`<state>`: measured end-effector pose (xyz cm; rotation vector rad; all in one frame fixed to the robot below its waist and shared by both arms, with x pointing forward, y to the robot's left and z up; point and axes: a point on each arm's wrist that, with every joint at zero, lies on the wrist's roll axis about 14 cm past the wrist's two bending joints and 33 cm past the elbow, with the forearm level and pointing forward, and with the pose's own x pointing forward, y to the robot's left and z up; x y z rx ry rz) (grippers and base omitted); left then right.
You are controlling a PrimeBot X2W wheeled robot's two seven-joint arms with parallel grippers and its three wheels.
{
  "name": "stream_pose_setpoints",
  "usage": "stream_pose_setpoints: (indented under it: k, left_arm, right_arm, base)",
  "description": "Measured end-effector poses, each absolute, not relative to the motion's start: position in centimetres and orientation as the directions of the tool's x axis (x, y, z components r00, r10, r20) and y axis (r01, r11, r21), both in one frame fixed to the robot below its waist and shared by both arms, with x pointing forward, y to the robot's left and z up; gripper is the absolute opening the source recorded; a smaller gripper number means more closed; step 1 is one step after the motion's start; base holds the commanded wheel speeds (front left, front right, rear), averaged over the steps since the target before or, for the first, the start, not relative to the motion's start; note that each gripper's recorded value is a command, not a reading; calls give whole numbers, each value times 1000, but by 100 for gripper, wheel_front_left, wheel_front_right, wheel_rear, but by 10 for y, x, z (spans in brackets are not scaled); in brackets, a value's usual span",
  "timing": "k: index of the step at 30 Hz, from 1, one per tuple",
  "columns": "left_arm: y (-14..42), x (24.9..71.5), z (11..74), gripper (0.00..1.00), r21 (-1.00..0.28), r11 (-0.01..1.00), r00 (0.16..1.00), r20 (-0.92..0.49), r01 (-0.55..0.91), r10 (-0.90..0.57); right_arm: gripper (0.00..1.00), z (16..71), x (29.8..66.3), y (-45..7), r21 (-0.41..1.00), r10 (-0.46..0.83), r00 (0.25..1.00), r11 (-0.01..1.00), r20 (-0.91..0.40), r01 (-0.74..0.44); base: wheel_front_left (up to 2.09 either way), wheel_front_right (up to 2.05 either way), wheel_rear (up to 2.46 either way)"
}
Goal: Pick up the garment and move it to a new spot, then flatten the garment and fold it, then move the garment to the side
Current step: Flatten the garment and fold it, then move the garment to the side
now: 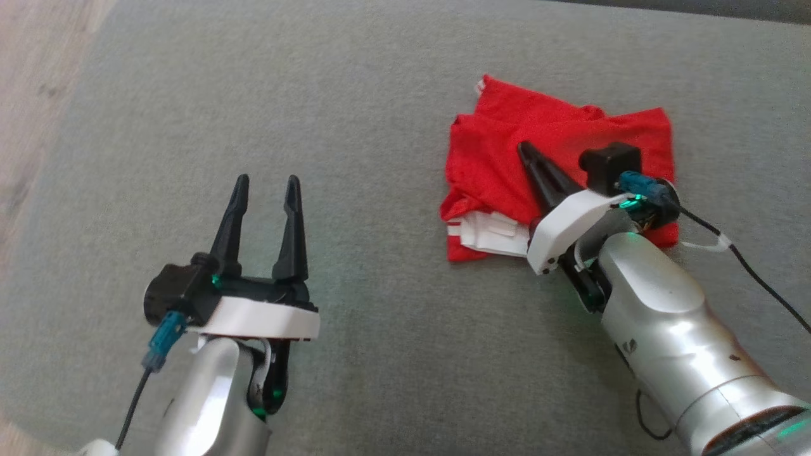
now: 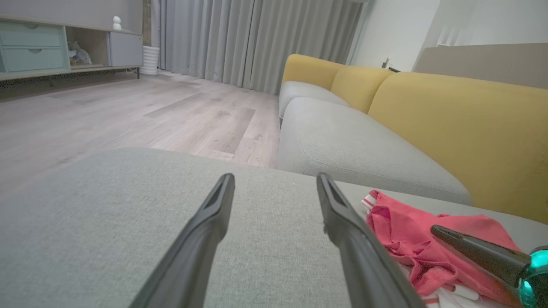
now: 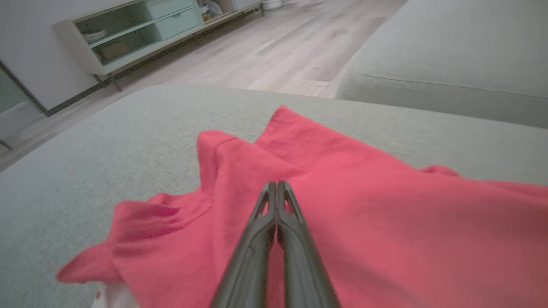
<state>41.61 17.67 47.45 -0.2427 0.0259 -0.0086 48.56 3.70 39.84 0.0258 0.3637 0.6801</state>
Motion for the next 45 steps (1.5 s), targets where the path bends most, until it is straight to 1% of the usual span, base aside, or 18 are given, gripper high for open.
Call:
stream_pose_setpoints:
  k: [2, 5, 8, 10, 11, 12, 15, 19, 23, 24, 25, 26, 31, 41, 45]
  left_arm:
    - [174, 417, 478, 100, -237, 971, 1000, -13, 15, -19]
    - [168, 416, 480, 100, -235, 971, 999, -6, 32, -35]
    - [160, 414, 484, 100, -242, 969, 998, 8, 57, -56]
    - [153, 413, 489, 100, -242, 967, 997, 21, 76, -73]
    - [151, 413, 491, 100, -241, 967, 996, 27, 85, -81]
    - [145, 411, 495, 100, -244, 964, 995, 39, 102, -95]
    - [137, 409, 498, 100, -249, 961, 992, 50, 124, -115]
    - [129, 404, 501, 100, -251, 957, 989, 56, 146, -137]
    - [122, 399, 498, 100, -251, 954, 987, 50, 163, -155]
    - [121, 398, 497, 100, -252, 953, 986, 48, 166, -159]
    - [121, 398, 497, 100, -252, 953, 986, 48, 166, -159]
    - [119, 398, 497, 100, -252, 953, 985, 48, 170, -163]
    - [121, 398, 500, 100, -253, 954, 987, 58, 158, -149]
    - [120, 397, 488, 100, -257, 954, 988, 23, 155, -155]
    - [121, 400, 483, 100, -258, 954, 988, 11, 153, -155]
  right_arm:
    - [0, 409, 491, 26, 139, 595, 751, 801, -286, -582]
    - [0, 426, 499, 6, 97, 550, 798, 833, -245, -545]
    - [0, 468, 514, -19, 77, 482, 867, 876, -128, -476]
    - [0, 490, 516, -40, 67, 429, 901, 902, -56, -426]
    - [0, 495, 513, -50, 61, 404, 914, 914, -36, -401]
    - [0, 495, 500, -74, 64, 348, 937, 936, -19, -346]
    - [0, 484, 474, -107, 61, 268, 963, 962, -34, -266]
    - [0, 481, 446, -135, 66, 193, 981, 979, -27, -191]
    - [0, 481, 424, -150, 85, 148, 989, 986, -16, -146]
    - [47, 479, 419, -153, 92, 140, 990, 986, -18, -137]
    - [75, 479, 419, -153, 92, 140, 990, 986, -18, -137]
    - [100, 478, 414, -155, 97, 134, 991, 986, -21, -132]
    - [100, 467, 397, -156, 118, 127, 991, 986, -47, -121]
    - [100, 463, 404, -154, 112, 135, 989, 985, -56, -128]
    - [100, 460, 418, -147, 97, 154, 986, 984, -69, -147]
  base:
    - [0, 0, 0]
    - [0, 0, 0]
    - [0, 0, 0]
    - [0, 0, 0]
    - [0, 0, 0]
    - [0, 0, 0]
    - [0, 0, 0]
    - [0, 0, 0]
    - [0, 0, 0]
    - [0, 0, 0]
    - [0, 0, 0]
    - [0, 0, 0]
    - [0, 0, 0]
    - [0, 0, 0]
    - [0, 0, 0]
